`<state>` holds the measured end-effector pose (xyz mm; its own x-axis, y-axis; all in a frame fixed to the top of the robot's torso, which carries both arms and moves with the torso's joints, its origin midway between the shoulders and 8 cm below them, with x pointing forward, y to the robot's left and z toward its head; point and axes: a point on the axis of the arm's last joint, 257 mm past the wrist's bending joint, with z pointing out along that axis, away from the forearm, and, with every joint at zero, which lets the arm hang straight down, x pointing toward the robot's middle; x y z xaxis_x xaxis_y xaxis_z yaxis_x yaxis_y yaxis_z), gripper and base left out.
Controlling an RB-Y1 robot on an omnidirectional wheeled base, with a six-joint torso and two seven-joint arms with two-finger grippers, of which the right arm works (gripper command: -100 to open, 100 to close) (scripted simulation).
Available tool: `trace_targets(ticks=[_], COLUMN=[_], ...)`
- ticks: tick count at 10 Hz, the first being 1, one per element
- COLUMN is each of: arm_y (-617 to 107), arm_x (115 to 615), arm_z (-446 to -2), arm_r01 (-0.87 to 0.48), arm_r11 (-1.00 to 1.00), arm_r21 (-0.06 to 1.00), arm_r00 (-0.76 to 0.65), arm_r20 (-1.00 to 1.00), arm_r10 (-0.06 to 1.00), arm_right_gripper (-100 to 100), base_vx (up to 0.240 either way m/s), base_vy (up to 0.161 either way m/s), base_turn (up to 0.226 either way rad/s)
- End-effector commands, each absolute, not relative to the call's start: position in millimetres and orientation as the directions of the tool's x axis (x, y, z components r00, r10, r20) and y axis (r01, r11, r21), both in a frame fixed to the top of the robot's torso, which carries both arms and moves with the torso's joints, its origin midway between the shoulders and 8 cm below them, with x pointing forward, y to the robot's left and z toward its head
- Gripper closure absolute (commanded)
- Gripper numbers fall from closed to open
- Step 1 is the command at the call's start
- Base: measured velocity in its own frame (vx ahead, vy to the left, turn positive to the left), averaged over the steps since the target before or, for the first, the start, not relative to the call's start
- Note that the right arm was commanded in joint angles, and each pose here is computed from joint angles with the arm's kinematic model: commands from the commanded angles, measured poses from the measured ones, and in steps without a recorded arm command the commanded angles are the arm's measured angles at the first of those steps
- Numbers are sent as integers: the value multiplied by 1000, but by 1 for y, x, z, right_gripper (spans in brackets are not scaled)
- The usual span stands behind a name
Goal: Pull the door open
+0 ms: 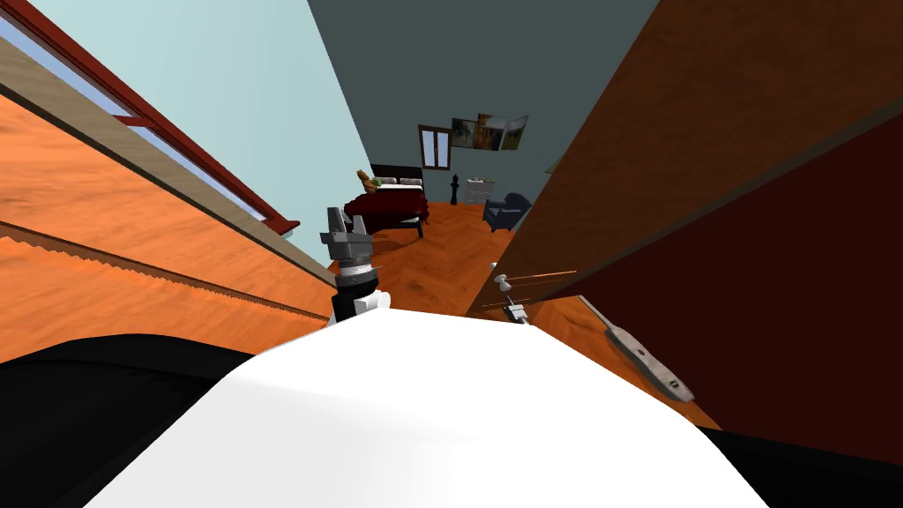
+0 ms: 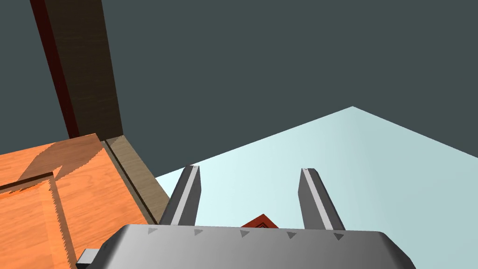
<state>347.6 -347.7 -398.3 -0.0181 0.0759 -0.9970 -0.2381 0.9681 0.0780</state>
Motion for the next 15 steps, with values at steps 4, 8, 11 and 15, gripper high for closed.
trace_targets(ticks=[4, 8, 11, 15], arm_y=[-367, -393, -396, -396], arm_x=[338, 340, 341, 341], arm_z=[-393, -392, -392, -392], arm_r01=[-221, -146, -138, -138], arm_r11=[975, 989, 990, 990], arm_r21=[29, 28, 29, 29], arm_r00=[-4, 2, 2, 2], arm_r20=[-1000, -1000, -1000, -1000], arm_r10=[29, 28, 29, 29], arm_right_gripper=[-100, -100, 100, 100], base_vx=[-105, 173, 87, -19], base_vy=[-6, 23, -6, -1], base_turn=[11, 210, 85, 0])
